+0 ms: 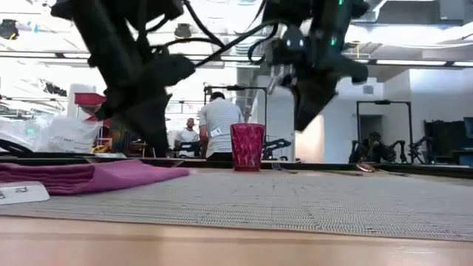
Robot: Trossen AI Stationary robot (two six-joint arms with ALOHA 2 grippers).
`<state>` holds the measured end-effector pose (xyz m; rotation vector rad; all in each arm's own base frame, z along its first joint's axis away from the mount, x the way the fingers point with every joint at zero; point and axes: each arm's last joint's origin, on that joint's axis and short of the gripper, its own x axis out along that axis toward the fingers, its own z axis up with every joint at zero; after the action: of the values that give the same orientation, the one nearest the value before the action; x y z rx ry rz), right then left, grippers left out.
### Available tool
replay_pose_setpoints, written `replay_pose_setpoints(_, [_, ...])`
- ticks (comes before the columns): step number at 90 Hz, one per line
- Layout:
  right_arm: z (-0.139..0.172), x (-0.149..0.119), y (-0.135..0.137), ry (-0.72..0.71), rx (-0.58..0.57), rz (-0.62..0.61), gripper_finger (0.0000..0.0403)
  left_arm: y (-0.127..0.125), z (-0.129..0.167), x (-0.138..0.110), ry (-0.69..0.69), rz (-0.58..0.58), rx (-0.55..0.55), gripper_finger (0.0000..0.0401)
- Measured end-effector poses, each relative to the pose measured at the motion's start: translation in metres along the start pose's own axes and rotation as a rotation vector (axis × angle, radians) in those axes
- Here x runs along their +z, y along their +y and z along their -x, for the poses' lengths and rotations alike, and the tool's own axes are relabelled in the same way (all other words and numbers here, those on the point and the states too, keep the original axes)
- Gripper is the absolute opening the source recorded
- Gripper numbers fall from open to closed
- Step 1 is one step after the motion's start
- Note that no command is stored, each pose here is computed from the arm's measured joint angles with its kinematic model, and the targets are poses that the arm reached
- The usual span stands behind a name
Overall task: Set table place
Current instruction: Adjust the gray place mat
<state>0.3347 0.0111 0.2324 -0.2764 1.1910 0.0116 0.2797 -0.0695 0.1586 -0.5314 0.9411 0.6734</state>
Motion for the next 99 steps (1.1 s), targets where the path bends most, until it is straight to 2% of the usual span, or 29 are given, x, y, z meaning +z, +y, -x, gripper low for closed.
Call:
replay_pose_setpoints(13, [0.049, -0.001, -0.006, -0.123, -0.027, -0.105, 0.0000, 0.012, -0.014, -0.014, 0.000, 0.075, -0.010, 0.0000])
replay_pose_setpoints(24, [0.067, -0.008, -0.006, -0.145, -0.068, -0.166, 0.0000, 0.015, -0.022, -0.019, -0.057, 0.150, -0.102, 0.0000])
replay_pose_setpoints(32, [0.078, -0.012, -0.007, -0.155, -0.072, -0.190, 0.0000, 0.018, -0.026, -0.023, -0.050, 0.162, -0.116, 0.0000])
replay_pose_setpoints(47, [0.084, -0.019, -0.002, -0.124, -0.059, -0.209, 0.0000, 0.019, -0.028, -0.040, 0.039, 0.171, -0.122, 0.0000])
replay_pose_setpoints(70, [0.089, -0.021, 0.007, -0.115, -0.044, -0.196, 0.0000, 0.001, -0.013, -0.074, 0.273, 0.156, -0.249, 0.0000])
replay_pose_setpoints(84, [0.089, -0.020, 0.011, -0.115, -0.038, -0.199, 0.0000, -0.001, -0.007, -0.087, 0.257, 0.245, -0.225, 0.0000])
replay_pose_setpoints(99, [0.089, -0.020, 0.010, -0.114, -0.040, -0.188, 0.0000, 0.001, -0.009, -0.085, 0.234, 0.289, -0.199, 0.0000])
